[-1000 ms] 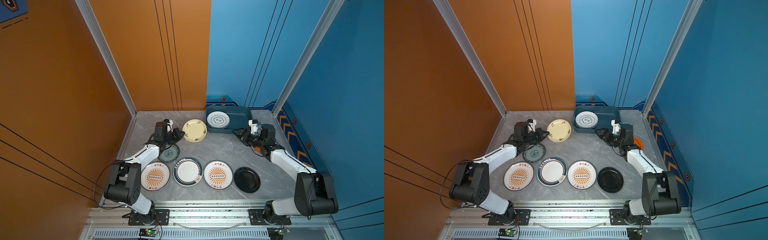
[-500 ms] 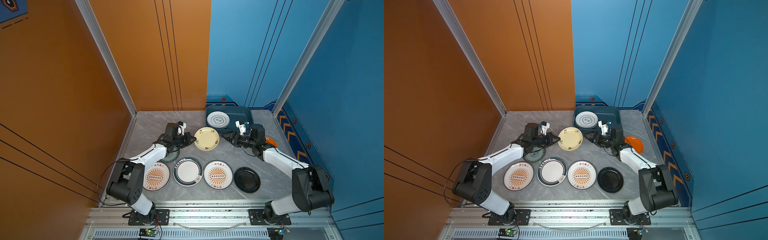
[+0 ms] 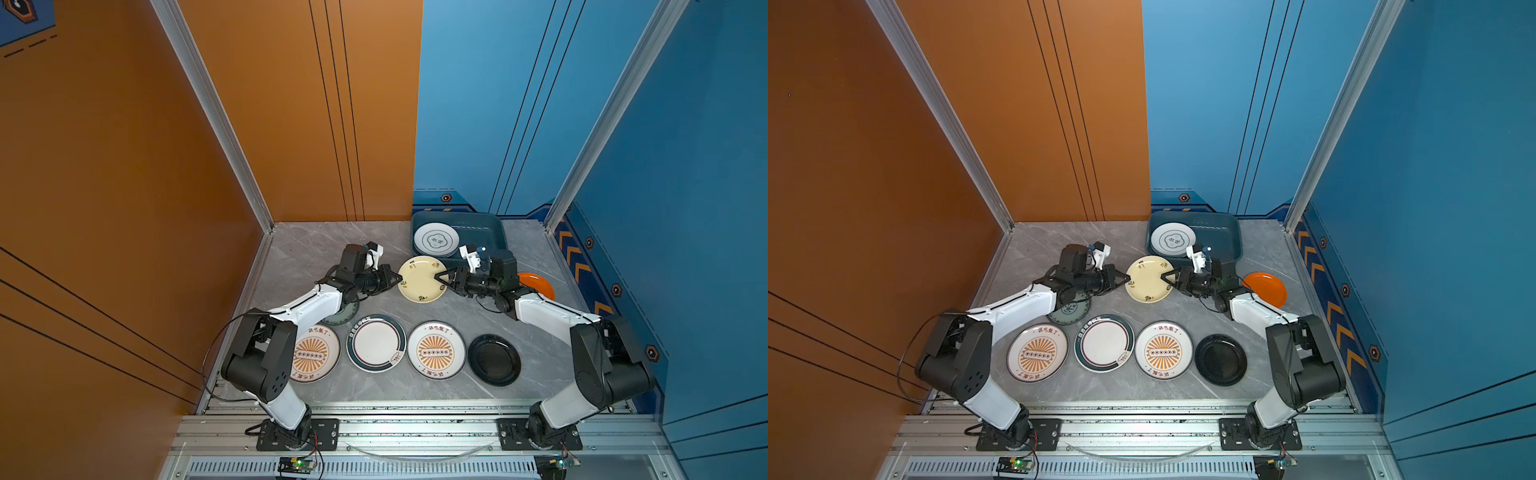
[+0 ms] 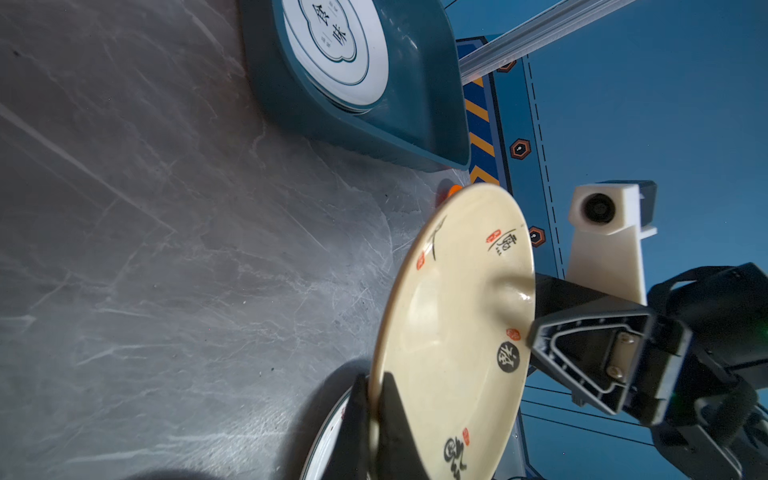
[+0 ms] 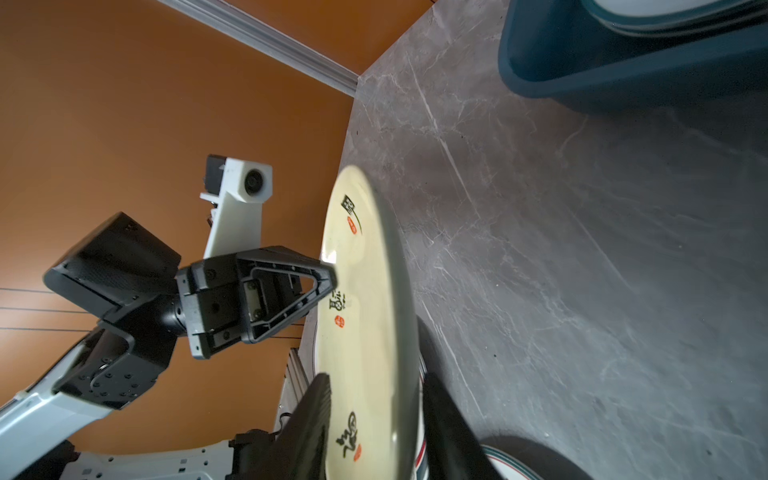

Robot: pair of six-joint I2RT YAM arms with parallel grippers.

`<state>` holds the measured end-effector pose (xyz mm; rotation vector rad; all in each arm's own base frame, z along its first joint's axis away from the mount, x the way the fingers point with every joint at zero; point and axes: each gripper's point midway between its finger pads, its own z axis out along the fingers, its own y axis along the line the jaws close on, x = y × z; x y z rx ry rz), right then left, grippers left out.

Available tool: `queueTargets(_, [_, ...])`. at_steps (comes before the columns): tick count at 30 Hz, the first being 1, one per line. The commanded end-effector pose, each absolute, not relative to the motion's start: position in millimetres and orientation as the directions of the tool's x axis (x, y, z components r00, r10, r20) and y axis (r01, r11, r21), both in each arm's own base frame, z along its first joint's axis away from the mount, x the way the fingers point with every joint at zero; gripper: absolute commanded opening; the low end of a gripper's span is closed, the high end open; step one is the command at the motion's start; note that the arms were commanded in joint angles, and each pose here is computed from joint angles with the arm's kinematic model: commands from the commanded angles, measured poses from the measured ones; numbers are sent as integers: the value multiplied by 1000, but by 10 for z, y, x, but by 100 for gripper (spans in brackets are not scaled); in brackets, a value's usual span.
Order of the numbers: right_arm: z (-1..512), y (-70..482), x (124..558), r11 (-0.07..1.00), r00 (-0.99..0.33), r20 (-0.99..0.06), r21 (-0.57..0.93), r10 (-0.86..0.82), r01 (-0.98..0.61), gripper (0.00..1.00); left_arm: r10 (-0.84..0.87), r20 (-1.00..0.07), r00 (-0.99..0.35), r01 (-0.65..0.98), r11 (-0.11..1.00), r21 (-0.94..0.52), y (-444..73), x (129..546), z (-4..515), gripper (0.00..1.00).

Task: Place the plates into the plastic bin on the countertop
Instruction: 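Tilt the cream plate up with the left gripper while the right gripper grasps its rim, then carry the cream plate into the teal bin with the right gripper while the left withdraws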

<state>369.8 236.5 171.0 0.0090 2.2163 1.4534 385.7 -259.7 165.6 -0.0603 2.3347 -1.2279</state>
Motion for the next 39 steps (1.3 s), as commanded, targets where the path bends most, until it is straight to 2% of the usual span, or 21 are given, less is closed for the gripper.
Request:
queueTargets(1, [1818,2469,3726,400,-875,-413,868,253,-294,30,-241,-442,-864,246,564,-788,-2705,3902,1816,0])
queueTargets(8, [1748,2489,3750,401,-881,-395,874,259,-274,16,-233,-444,-865,253,563,-787,-2728,3901,1813,0])
queueTargets(14, [1779,2409,3832,423,-875,-397,868,276,-260,1,-227,-458,-860,255,586,-769,-2682,3872,1840,21])
queueTargets(19, [1844,2107,4046,527,-848,-430,820,309,-224,0,-218,-482,-848,259,624,-737,-2583,3845,1878,41])
queueTargets(24, [1915,1510,4366,696,-786,-495,708,371,-117,0,-255,-494,-831,229,652,-723,-2364,3850,1891,58])
queueTargets(30, [1883,770,4688,808,-704,-549,586,450,60,0,-309,-496,-812,169,688,-705,-1970,3845,1849,63])
queueTargets(39, [1663,252,5056,851,-671,-561,480,484,213,0,-411,-486,-771,78,696,-713,-1585,3858,1768,65])
